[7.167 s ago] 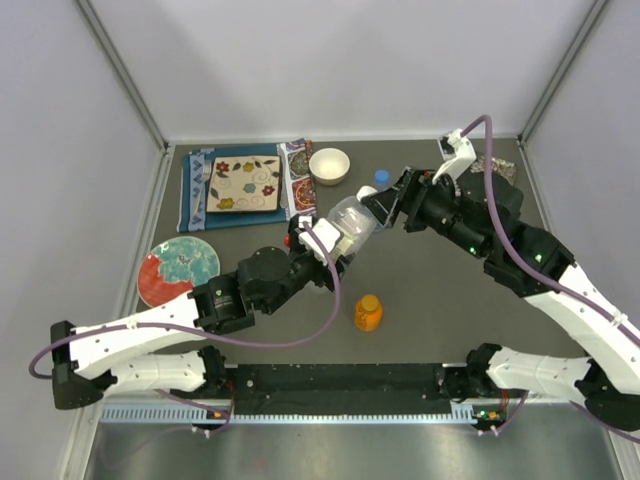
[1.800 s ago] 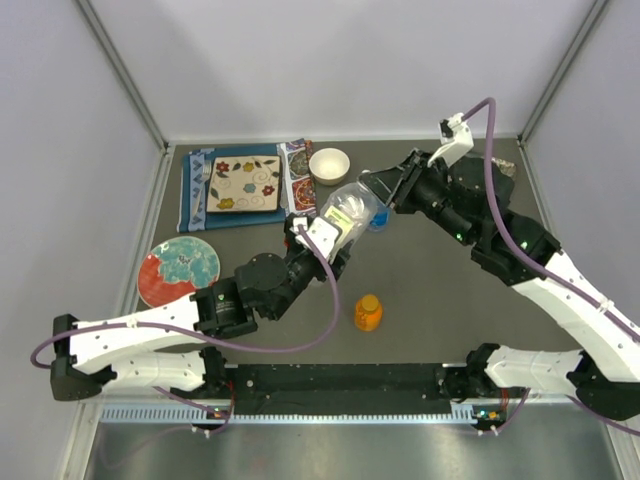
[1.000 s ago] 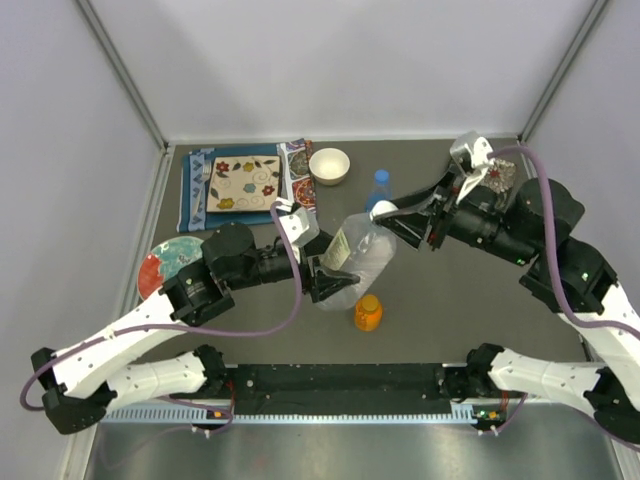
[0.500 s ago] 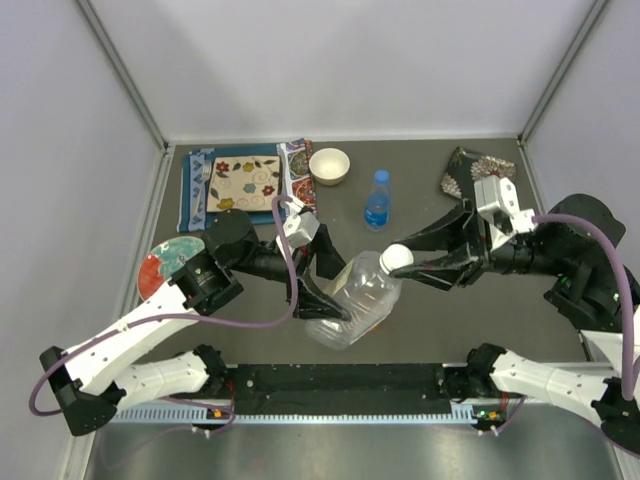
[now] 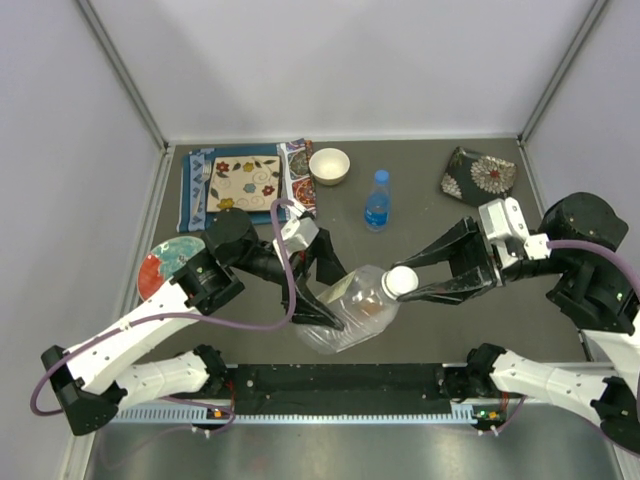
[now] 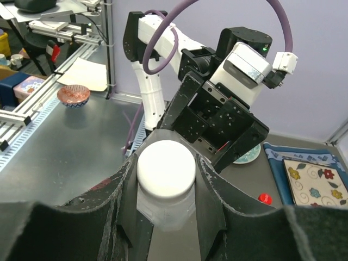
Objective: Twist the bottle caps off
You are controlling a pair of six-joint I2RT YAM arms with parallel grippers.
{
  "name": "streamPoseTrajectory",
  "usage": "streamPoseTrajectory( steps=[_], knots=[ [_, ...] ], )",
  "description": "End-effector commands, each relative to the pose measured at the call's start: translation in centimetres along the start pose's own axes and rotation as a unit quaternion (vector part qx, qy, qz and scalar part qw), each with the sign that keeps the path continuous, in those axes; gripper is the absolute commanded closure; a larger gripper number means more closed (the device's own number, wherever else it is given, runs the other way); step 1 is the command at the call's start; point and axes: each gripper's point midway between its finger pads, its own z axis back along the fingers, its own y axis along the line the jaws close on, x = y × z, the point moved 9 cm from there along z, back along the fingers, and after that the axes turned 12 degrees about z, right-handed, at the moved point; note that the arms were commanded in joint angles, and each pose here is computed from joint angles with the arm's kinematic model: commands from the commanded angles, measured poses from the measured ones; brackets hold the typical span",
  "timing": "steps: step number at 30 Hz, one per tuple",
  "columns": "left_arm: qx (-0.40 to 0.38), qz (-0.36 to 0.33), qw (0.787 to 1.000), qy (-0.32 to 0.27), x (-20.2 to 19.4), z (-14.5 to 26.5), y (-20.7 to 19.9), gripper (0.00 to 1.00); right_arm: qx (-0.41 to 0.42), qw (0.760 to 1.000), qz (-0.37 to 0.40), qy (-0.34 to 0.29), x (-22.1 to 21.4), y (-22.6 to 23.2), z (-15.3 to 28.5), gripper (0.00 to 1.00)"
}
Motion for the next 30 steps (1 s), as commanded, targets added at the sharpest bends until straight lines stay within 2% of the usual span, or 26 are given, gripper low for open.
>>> streamPoseTrajectory(
  steps=[1,3,6,9,10,11,12,13,15,16,17,20,22,23,26,27,28,30],
  knots=[
    [0.039,-0.053,0.996,-0.052,2.0,0.7,0.0,0.82,0.035,0.999,0.018,-0.021,2.2,1.6,1.2,1.00],
    [0.046,-0.055,0.996,-0.055,2.0,0.9,0.0,0.82,0.018,0.999,0.019,-0.018,2.5,1.4,1.4,1.00],
    [0.066,-0.061,0.994,-0.064,2.0,1.2,0.1,0.82,-0.066,0.997,0.024,-0.009,3.0,0.3,1.8,1.00],
    [0.102,-0.064,0.990,-0.075,1.8,1.5,0.5,0.82,-0.272,0.962,-0.006,0.016,2.6,-2.7,3.0,1.00],
    [0.117,-0.066,0.988,-0.077,1.6,1.6,0.7,0.82,-0.375,0.926,-0.012,0.043,1.9,-4.3,4.0,1.00],
    [0.141,-0.065,0.984,-0.087,1.7,1.8,1.0,0.82,-0.436,0.897,-0.030,0.059,1.1,-5.1,4.6,1.00],
    [0.156,-0.073,0.980,-0.096,1.8,2.1,0.8,0.82,-0.504,0.859,-0.045,0.076,0.4,-5.9,5.4,1.00],
    [0.172,-0.077,0.977,-0.099,1.6,2.3,1.1,0.82,-0.621,0.772,-0.061,0.120,-1.7,-7.0,7.1,1.00],
    [0.215,-0.092,0.964,-0.127,1.8,3.1,0.9,0.82,-0.692,0.700,-0.065,0.163,-3.9,-7.2,8.3,1.00],
    [0.232,-0.094,0.960,-0.128,1.4,3.4,1.1,0.82,-0.728,0.653,-0.067,0.199,-6.3,-7.1,8.8,1.00],
    [0.250,-0.091,0.955,-0.131,1.2,3.7,1.1,0.82,-0.744,0.629,-0.070,0.214,-7.5,-7.1,9.0,1.00],
    [0.284,-0.104,0.941,-0.152,1.2,4.6,0.6,0.82,-0.763,0.585,-0.114,0.251,-12.8,-6.6,9.2,1.00],
    [0.298,-0.114,0.933,-0.165,1.3,5.1,0.0,0.81,-0.764,0.568,-0.161,0.261,-16.7,-6.3,9.0,1.00],
    [0.302,-0.117,0.931,-0.169,1.3,5.3,-0.2,0.81,-0.776,0.544,-0.177,0.265,-17.9,-6.4,9.9,1.00],
    [0.309,-0.126,0.925,-0.181,1.2,5.8,-0.9,0.80,-0.776,0.510,-0.249,0.276,-22.8,-6.2,10.3,1.00],
    [0.309,-0.127,0.925,-0.182,1.0,6.0,-1.1,0.80,-0.785,0.485,-0.267,0.278,-24.1,-6.5,11.3,1.00],
    [0.308,-0.128,0.925,-0.180,0.8,6.0,-1.2,0.79,-0.770,0.481,-0.299,0.293,-26.3,-6.2,11.2,1.00],
    [0.308,-0.123,0.928,-0.173,0.4,6.0,-1.1,0.79,-0.772,0.461,-0.318,0.300,-29.0,-6.1,11.9,1.00]
  ],
)
